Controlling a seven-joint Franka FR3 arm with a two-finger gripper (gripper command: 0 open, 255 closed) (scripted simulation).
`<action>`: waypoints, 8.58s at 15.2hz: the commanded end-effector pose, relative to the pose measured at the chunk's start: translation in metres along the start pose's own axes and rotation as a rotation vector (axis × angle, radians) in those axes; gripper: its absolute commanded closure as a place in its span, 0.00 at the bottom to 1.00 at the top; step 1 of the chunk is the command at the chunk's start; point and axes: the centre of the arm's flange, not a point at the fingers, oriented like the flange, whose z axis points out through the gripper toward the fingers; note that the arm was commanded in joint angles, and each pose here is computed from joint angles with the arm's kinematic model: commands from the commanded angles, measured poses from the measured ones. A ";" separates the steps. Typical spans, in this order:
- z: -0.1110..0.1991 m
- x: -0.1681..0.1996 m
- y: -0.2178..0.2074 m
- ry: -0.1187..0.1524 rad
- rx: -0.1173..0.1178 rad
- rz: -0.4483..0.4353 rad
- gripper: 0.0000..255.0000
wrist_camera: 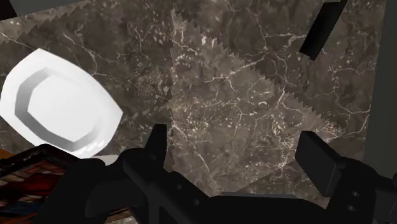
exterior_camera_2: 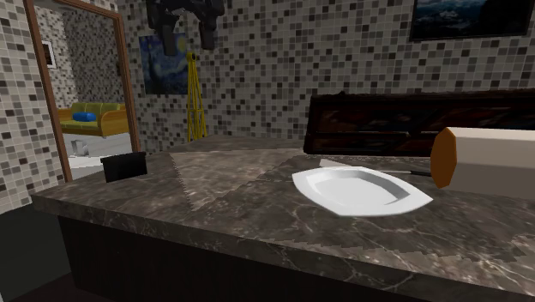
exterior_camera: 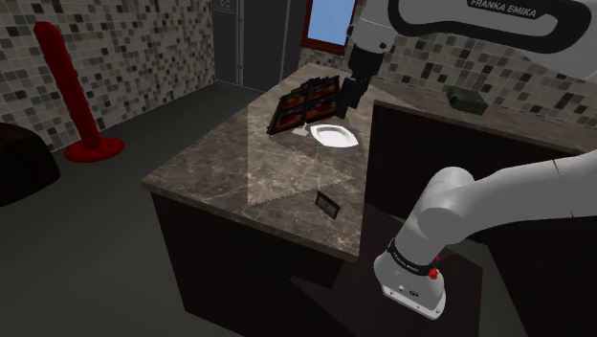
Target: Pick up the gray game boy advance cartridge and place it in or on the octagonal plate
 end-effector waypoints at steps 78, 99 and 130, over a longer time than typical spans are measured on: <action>0.222 0.008 -0.181 -0.029 -0.399 0.529 0.00; 0.223 -0.035 -0.123 -0.078 0.002 0.102 1.00; 0.126 -0.011 -0.071 -0.078 0.002 0.102 1.00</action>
